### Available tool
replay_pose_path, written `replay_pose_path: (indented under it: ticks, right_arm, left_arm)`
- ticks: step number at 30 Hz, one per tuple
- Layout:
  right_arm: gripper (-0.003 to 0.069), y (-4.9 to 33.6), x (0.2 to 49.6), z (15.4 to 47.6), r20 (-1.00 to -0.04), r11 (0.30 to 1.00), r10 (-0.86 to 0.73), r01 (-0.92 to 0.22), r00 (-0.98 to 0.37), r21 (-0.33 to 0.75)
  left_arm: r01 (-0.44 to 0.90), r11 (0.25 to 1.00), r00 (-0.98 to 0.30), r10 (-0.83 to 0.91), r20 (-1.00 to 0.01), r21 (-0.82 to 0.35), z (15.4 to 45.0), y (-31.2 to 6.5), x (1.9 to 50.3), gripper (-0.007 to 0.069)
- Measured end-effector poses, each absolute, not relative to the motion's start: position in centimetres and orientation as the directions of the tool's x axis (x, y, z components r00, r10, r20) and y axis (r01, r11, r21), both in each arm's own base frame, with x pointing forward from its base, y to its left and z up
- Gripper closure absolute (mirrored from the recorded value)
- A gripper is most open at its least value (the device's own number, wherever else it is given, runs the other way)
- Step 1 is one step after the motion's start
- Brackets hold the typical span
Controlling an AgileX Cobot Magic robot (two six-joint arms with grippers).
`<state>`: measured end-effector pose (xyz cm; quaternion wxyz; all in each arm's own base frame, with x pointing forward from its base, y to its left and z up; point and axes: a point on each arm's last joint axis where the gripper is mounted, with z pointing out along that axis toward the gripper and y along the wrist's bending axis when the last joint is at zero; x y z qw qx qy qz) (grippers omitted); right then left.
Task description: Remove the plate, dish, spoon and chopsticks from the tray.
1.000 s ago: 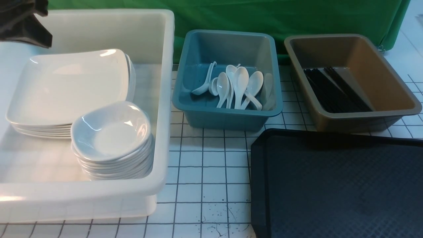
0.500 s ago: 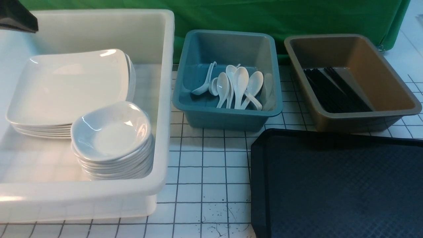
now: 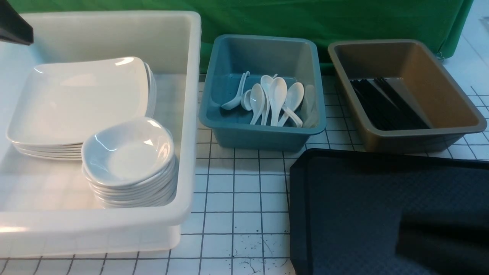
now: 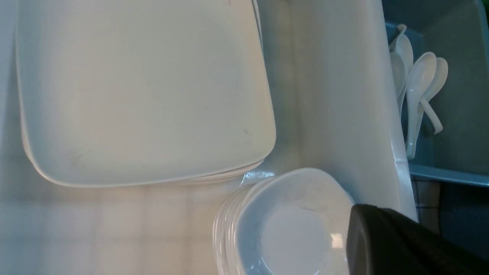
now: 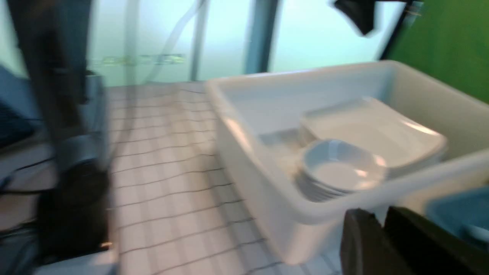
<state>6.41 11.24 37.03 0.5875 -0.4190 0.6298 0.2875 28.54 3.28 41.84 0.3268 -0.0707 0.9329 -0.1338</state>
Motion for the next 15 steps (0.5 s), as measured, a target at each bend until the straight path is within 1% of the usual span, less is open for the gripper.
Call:
replay_pose_path:
  ticks: [1, 2, 4, 5, 6, 7, 8, 9, 10, 11, 14, 15]
  right_arm:
    - [0.0555, 10.5, 7.4, 36.5, -0.982, 0.564, -0.188, -0.815, 0.027, -0.130]
    - [0.0555, 9.8, 8.1, 35.9, -0.981, 0.624, -0.192, -0.771, 0.011, -0.131]
    - [0.0553, 7.8, 9.4, 34.9, -0.984, 0.758, -0.178, -0.639, -0.011, -0.130]
    - [0.0551, 6.9, 9.7, 34.6, -0.986, 0.803, -0.169, -0.582, -0.013, -0.130]
    - [0.0545, 5.5, 9.7, 33.6, -0.988, 0.860, -0.156, -0.494, -0.014, -0.129]
    - [0.0540, 4.4, 9.6, 32.9, -0.989, 0.898, -0.147, -0.420, -0.012, -0.129]
    - [0.0540, 4.2, 9.5, 33.0, -0.990, 0.906, -0.143, -0.404, -0.005, -0.129]
    - [0.0536, 2.6, 9.0, 31.4, -0.990, 0.951, -0.138, -0.281, -0.013, -0.129]
    - [0.0535, 2.6, 8.9, 31.2, -0.990, 0.951, -0.139, -0.281, -0.013, -0.130]
    - [0.0534, 1.4, 8.2, 29.6, -0.991, 0.977, -0.133, -0.171, -0.023, -0.127]
    - [0.0534, 0.2, 7.1, 26.8, -0.991, 0.991, -0.130, -0.044, -0.035, -0.128]
    - [0.0534, 0.1, 7.0, 26.6, -0.991, 0.991, -0.130, -0.028, -0.037, -0.129]
  left_arm:
    - [-0.035, 0.957, -0.779, -0.208, -0.591, -0.289, 41.8, 3.3, 28.5, 0.0628]
    - [-0.025, 0.959, -0.781, -0.195, -0.593, -0.282, 41.8, 3.3, 28.5, 0.0628]
    - [-0.011, 0.962, -0.782, -0.177, -0.598, -0.271, 41.8, 3.3, 28.5, 0.0628]
    - [-0.003, 0.964, -0.783, -0.168, -0.599, -0.266, 41.8, 3.3, 28.5, 0.0628]
    - [0.003, 0.965, -0.783, -0.160, -0.602, -0.261, 41.8, 3.3, 28.5, 0.0628]
    - [0.013, 0.967, -0.783, -0.148, -0.605, -0.253, 41.8, 3.3, 28.5, 0.0628]
    - [0.015, 0.968, -0.782, -0.146, -0.605, -0.252, 41.8, 3.3, 28.5, 0.0628]
    - [0.027, 0.970, -0.782, -0.130, -0.609, -0.242, 41.8, 3.3, 28.5, 0.0628]
    - [0.027, 0.970, -0.782, -0.130, -0.609, -0.242, 41.8, 3.3, 28.5, 0.0628]
    - [0.045, 0.972, -0.784, -0.108, -0.612, -0.229, 41.8, 3.2, 28.5, 0.0628]
    - [0.059, 0.974, -0.784, -0.090, -0.614, -0.219, 41.8, 3.2, 28.4, 0.0628]
    - [0.059, 0.974, -0.785, -0.090, -0.613, -0.219, 41.8, 3.2, 28.4, 0.0628]
